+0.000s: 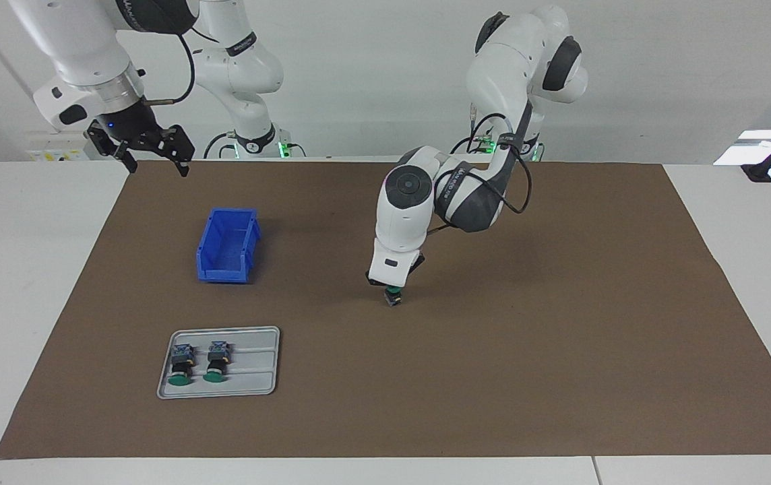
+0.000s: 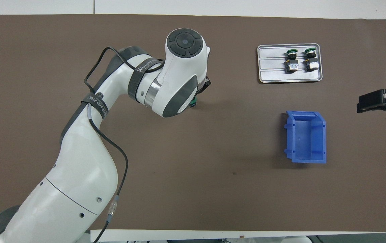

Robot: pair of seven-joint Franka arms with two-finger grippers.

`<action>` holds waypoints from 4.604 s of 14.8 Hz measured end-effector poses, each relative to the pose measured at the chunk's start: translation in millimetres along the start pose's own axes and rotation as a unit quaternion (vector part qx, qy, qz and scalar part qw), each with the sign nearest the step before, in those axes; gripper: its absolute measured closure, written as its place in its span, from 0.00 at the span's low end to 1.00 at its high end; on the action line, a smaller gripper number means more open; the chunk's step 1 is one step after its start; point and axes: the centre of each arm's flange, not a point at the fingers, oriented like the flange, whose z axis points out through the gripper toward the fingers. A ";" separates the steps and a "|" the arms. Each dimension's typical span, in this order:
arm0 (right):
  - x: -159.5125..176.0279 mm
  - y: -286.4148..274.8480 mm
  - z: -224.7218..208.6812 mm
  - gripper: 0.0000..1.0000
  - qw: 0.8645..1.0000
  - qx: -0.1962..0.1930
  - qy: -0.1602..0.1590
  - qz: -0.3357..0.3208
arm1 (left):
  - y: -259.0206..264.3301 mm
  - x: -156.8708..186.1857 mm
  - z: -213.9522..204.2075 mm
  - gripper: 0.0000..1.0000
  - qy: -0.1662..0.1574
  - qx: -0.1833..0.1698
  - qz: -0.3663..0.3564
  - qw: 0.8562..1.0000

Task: Place and press button with both arms

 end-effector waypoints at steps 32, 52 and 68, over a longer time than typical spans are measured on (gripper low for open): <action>21.3 -80.5 1.7 0.10 0.993 0.025 0.102 -0.049 | -154.7 90.5 -158.7 0.00 0.003 -0.040 -0.124 0.991; 44.3 -316.1 178.1 0.02 0.985 0.086 0.043 -0.142 | -421.9 128.6 -196.3 0.00 -0.021 0.031 0.187 0.982; 66.9 -367.2 230.6 0.05 0.992 0.067 0.046 -0.092 | -398.4 115.3 -199.0 0.00 -0.016 0.029 0.216 0.976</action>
